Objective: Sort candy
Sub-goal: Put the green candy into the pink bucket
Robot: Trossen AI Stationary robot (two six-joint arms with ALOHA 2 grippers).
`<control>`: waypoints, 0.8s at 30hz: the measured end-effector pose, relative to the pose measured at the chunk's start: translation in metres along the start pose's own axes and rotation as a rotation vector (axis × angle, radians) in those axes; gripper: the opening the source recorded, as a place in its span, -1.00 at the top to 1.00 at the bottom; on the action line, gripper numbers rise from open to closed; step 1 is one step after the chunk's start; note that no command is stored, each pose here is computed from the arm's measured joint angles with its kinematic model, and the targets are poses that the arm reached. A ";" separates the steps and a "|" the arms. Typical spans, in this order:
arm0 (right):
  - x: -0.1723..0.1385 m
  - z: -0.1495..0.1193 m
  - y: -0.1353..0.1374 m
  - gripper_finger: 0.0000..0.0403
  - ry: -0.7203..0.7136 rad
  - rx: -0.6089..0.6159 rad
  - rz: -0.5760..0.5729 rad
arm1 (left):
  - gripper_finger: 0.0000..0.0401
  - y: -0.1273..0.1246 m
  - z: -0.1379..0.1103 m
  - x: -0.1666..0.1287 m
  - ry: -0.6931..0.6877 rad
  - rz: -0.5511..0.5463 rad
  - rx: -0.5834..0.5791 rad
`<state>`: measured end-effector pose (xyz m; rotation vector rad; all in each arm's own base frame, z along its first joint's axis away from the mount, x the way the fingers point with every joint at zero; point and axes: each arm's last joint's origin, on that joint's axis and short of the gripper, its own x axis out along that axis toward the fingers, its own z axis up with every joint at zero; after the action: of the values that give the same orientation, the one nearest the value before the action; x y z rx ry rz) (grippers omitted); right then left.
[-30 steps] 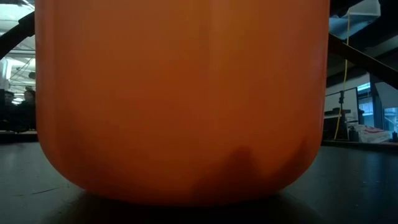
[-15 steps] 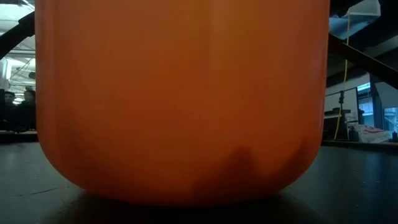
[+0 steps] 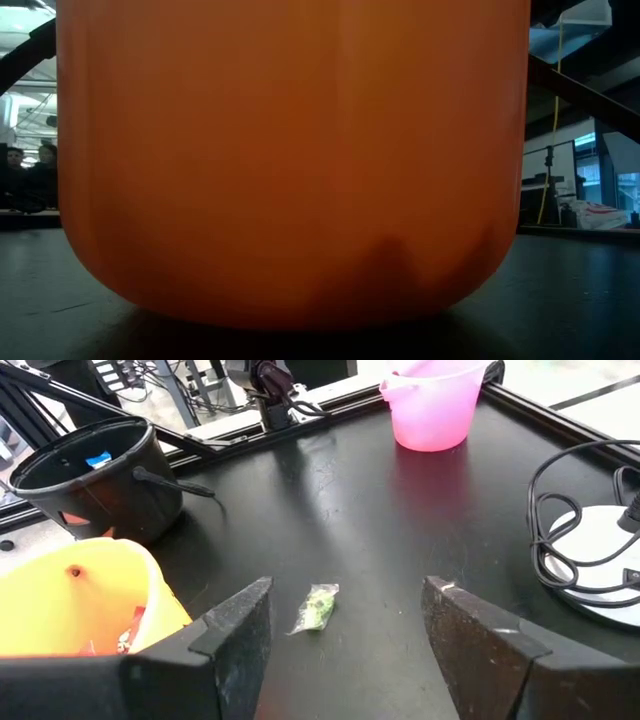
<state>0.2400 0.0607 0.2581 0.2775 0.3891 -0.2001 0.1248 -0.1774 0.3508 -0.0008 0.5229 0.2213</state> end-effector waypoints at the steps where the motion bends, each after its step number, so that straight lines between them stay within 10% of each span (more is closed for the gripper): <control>1: 0.000 0.000 0.000 -0.22 0.000 0.000 -0.001 | 0.39 0.005 0.004 0.000 -0.030 0.018 0.017; 8: 0.000 0.003 0.001 -0.22 -0.026 0.016 0.012 | 0.39 0.028 0.034 0.008 -0.143 0.097 0.092; 14: -0.001 0.011 0.006 -0.22 -0.096 -0.021 0.095 | 0.39 0.031 0.065 0.040 -0.175 -0.074 0.172; 24: -0.032 0.051 0.005 -0.22 -0.231 -0.129 0.447 | 0.39 0.077 0.082 0.108 -0.311 -0.210 0.217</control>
<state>0.2303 0.0543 0.3175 0.2053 0.1031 0.2300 0.2399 -0.0752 0.3726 0.1864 0.2314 -0.0424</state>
